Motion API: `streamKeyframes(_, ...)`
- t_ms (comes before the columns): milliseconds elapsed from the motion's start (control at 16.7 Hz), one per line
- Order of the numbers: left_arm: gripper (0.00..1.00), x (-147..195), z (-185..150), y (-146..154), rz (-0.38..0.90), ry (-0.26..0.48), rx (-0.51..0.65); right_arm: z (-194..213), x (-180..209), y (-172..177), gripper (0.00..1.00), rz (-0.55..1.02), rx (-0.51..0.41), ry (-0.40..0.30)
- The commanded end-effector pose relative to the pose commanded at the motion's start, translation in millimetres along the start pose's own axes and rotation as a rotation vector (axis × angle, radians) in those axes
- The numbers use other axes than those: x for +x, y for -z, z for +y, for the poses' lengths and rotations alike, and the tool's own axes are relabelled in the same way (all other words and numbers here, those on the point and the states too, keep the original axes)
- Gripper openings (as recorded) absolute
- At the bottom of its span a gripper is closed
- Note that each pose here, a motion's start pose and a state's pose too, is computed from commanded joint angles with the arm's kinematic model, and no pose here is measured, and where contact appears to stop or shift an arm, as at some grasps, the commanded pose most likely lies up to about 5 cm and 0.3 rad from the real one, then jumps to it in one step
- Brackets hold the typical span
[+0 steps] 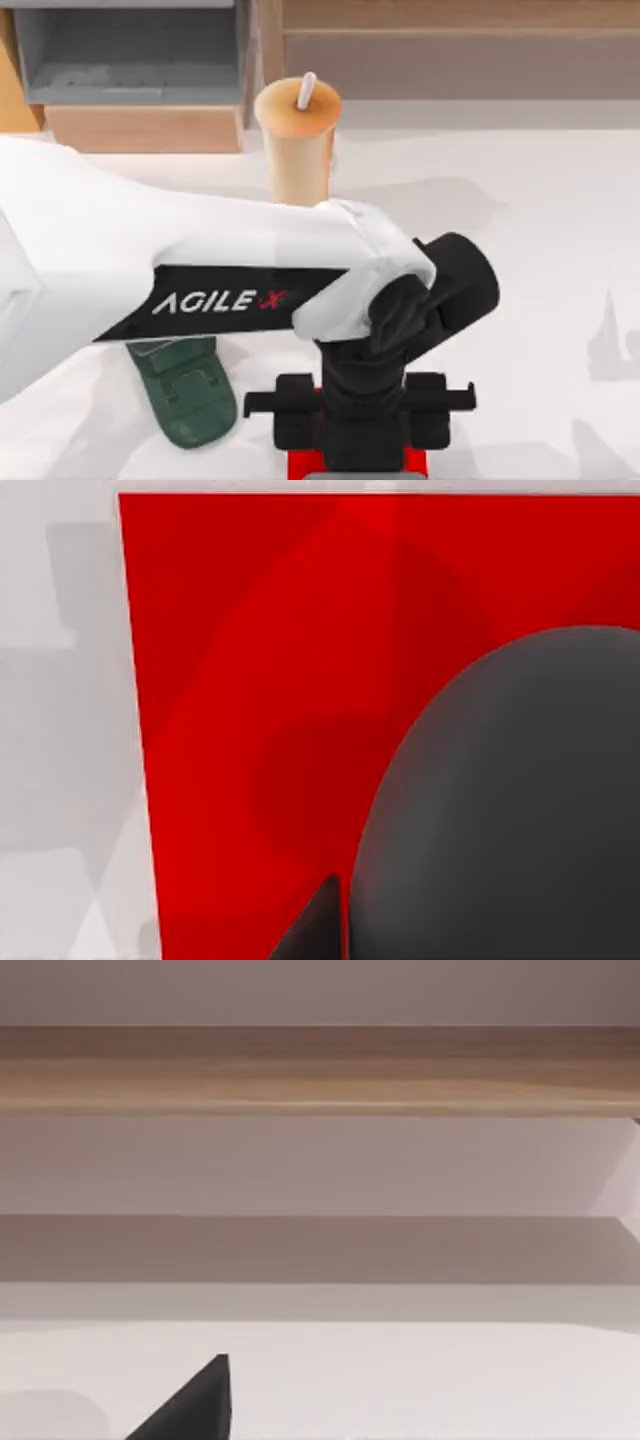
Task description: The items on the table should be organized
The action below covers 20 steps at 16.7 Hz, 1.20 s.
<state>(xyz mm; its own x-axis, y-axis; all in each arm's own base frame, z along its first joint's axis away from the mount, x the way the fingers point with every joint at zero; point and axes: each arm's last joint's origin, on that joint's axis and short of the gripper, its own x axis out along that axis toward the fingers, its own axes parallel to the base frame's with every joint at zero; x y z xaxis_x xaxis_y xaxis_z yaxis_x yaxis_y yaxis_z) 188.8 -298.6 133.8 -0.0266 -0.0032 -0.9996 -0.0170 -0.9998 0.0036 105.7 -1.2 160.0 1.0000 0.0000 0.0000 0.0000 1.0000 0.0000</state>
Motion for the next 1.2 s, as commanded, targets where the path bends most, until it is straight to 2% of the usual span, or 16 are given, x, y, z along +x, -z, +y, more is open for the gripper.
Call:
streamKeyframes(600,0.98,0.0,0.0,0.0,0.000,0.000,0.000,0.0,0.0,0.0,1.00,0.000,0.000,0.000)
streamKeyframes(1200,1.00,-0.3,-0.2,0.4,0.000,-0.001,-0.001,0.0,0.0,0.0,1.00,0.000,0.000,0.000)
